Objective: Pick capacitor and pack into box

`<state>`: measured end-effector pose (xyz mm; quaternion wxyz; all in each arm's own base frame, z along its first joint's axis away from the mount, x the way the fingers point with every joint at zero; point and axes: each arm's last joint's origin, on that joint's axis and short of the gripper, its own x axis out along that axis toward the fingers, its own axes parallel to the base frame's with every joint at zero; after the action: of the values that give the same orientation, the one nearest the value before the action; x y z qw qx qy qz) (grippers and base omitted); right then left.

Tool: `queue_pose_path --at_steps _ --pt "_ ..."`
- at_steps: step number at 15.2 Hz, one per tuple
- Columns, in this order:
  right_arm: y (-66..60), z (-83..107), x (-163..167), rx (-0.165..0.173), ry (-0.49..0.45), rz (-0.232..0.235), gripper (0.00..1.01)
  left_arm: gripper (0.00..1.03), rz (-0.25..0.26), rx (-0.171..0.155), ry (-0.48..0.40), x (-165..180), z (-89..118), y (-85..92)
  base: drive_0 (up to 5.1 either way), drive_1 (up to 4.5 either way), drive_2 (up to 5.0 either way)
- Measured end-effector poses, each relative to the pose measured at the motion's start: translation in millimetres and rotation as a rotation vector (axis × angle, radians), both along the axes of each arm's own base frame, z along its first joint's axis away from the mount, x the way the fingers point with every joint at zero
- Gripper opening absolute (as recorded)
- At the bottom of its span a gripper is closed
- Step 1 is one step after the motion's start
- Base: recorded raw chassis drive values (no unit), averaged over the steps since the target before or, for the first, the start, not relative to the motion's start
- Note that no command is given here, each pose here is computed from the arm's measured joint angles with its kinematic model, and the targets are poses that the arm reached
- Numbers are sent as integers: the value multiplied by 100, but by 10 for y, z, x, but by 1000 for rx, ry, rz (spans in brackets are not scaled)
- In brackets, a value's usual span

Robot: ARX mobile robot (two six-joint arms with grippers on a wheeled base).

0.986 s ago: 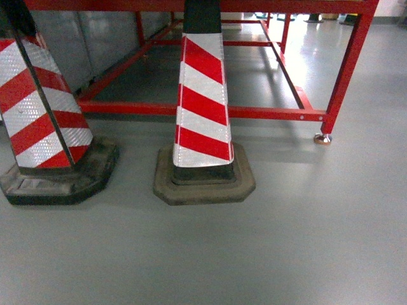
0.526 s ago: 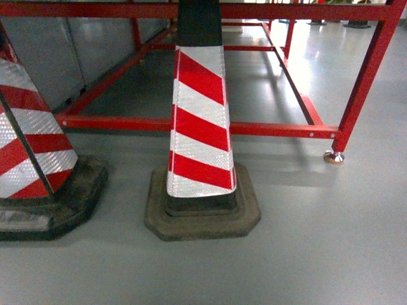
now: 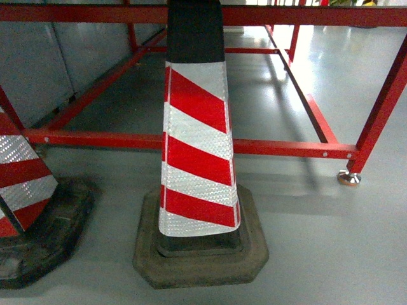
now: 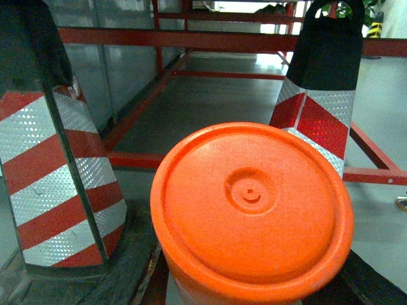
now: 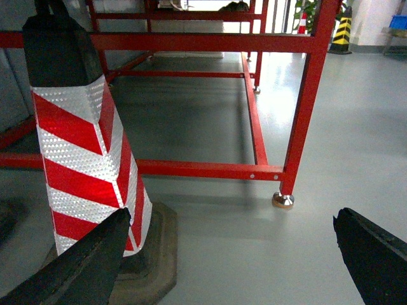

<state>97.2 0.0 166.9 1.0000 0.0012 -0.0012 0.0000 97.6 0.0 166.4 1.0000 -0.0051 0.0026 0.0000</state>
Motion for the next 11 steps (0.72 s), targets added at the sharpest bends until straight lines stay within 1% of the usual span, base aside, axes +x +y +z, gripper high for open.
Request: queue_pose_path --at_steps 11 --pt "0 0 0 0 0 0 98 44 0 1 0 0 0 0 0 0 0"
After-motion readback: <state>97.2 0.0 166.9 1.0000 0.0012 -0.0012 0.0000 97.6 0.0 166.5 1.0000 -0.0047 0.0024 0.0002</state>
